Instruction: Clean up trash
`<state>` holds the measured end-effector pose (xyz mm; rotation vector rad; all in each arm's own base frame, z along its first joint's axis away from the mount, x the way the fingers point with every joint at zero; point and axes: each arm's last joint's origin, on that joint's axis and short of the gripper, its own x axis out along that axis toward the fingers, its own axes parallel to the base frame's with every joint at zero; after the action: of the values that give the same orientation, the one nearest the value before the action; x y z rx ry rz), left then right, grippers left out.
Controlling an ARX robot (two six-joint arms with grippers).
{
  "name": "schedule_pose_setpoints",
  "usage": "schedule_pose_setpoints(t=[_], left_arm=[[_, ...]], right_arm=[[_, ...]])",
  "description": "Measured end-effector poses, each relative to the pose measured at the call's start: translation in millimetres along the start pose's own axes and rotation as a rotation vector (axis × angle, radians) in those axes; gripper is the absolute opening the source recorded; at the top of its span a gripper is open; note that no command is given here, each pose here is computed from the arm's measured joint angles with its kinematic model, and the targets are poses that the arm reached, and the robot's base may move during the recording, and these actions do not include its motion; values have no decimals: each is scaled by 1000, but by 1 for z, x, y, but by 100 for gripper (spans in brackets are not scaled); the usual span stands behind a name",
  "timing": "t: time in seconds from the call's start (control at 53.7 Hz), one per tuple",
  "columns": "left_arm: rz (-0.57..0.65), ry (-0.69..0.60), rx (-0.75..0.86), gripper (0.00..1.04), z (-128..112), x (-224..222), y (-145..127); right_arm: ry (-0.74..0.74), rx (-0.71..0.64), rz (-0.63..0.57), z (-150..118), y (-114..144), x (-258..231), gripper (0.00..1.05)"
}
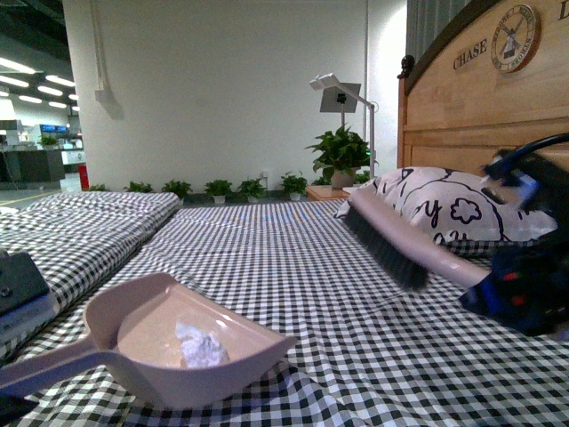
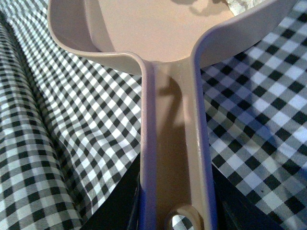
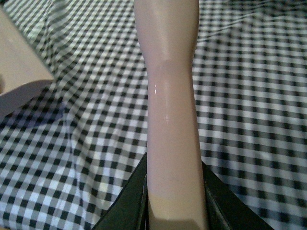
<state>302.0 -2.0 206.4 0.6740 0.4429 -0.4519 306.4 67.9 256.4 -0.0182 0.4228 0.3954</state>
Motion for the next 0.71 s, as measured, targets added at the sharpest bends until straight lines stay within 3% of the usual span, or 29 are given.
schedule_pose_setpoints(t=[0.149, 0.316, 0.707], left_arm=[[75, -46, -48, 27, 8, -15, 3], [203, -97, -108, 27, 17, -36, 7], [409, -288, -226, 27, 42, -117, -18]], right_arm=[[-89, 105, -86, 9, -24, -44, 20], [-181, 167, -98, 12, -33, -94, 20], [-408, 233, -63, 21, -4, -195, 20]])
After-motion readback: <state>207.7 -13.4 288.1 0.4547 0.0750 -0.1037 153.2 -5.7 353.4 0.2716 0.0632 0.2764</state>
